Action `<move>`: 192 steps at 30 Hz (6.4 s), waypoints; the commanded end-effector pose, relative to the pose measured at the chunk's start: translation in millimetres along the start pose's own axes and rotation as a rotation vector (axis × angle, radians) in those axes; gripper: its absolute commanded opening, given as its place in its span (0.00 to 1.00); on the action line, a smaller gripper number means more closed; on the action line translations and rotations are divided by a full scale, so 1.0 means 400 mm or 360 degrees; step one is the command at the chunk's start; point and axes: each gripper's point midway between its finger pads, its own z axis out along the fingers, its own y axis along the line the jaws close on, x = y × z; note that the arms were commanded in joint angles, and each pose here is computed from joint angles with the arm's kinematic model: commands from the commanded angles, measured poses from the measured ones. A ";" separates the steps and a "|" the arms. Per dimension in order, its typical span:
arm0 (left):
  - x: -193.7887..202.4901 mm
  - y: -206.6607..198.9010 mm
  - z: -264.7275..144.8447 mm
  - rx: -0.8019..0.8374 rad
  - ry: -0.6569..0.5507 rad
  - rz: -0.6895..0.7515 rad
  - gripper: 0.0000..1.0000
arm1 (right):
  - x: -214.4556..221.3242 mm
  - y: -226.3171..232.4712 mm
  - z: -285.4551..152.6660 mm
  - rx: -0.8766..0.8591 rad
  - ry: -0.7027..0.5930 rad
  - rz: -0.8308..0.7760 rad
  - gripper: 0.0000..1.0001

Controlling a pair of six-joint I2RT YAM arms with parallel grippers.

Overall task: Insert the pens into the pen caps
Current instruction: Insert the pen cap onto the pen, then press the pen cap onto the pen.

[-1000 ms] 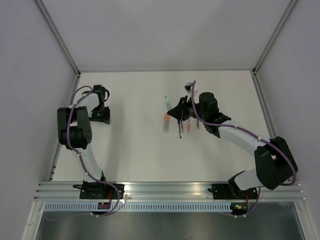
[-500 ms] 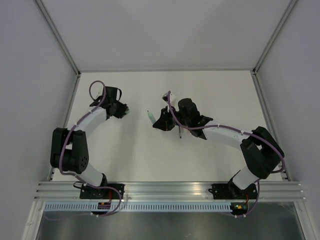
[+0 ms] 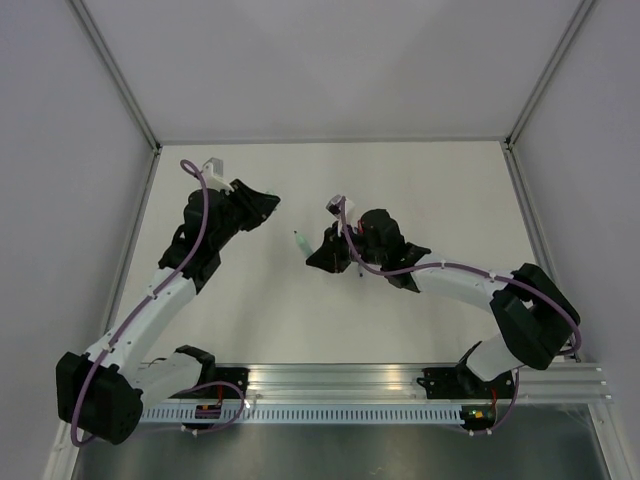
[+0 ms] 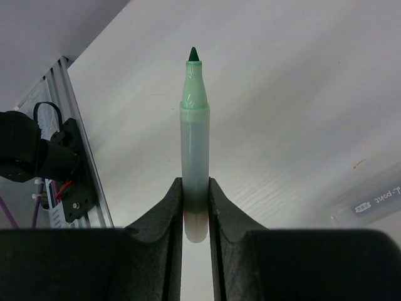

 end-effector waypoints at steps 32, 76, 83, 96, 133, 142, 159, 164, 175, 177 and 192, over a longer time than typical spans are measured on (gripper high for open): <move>0.040 -0.008 -0.038 0.0039 0.0056 -0.0092 0.02 | -0.147 0.104 0.028 -0.0147 -0.0194 -0.0145 0.00; 0.134 0.052 -0.060 -0.0155 0.0257 -0.0101 0.02 | -0.203 0.072 0.097 -0.0051 -0.0222 -0.0121 0.00; 0.152 0.075 -0.072 -0.0210 0.0314 -0.0043 0.02 | -0.251 0.072 0.116 -0.0043 -0.0271 -0.0205 0.00; 0.152 0.023 -0.119 0.0000 0.0365 0.0141 0.47 | -0.228 0.092 0.109 -0.0137 -0.0213 -0.0354 0.00; 0.077 -0.252 -0.334 0.1024 0.0089 0.0659 0.85 | -0.182 0.353 -0.146 -0.0857 -0.0337 -0.0245 0.00; 0.041 -0.295 -0.337 0.1113 -0.0013 0.0661 0.78 | -0.183 0.376 -0.158 -0.0943 -0.0334 -0.0220 0.00; 0.059 -0.312 -0.341 0.1222 0.0030 0.0620 0.66 | -0.172 0.380 -0.158 -0.0986 -0.0316 -0.0202 0.00; 0.098 -0.310 -0.358 0.1339 0.0103 0.0642 0.26 | -0.171 0.401 -0.166 -0.1099 -0.0332 -0.0201 0.00; 0.208 -0.245 -0.369 0.1364 0.0399 0.0552 0.02 | -0.311 0.424 -0.173 -0.1074 -0.0513 -0.0374 0.00; 0.214 -0.237 -0.370 0.1363 0.0390 0.0574 0.02 | -0.345 0.431 -0.179 -0.1091 -0.0546 -0.0415 0.00; 0.286 -0.159 -0.316 0.1227 0.0564 0.0503 0.02 | -0.522 0.394 -0.178 -0.0892 -0.0673 -0.0599 0.00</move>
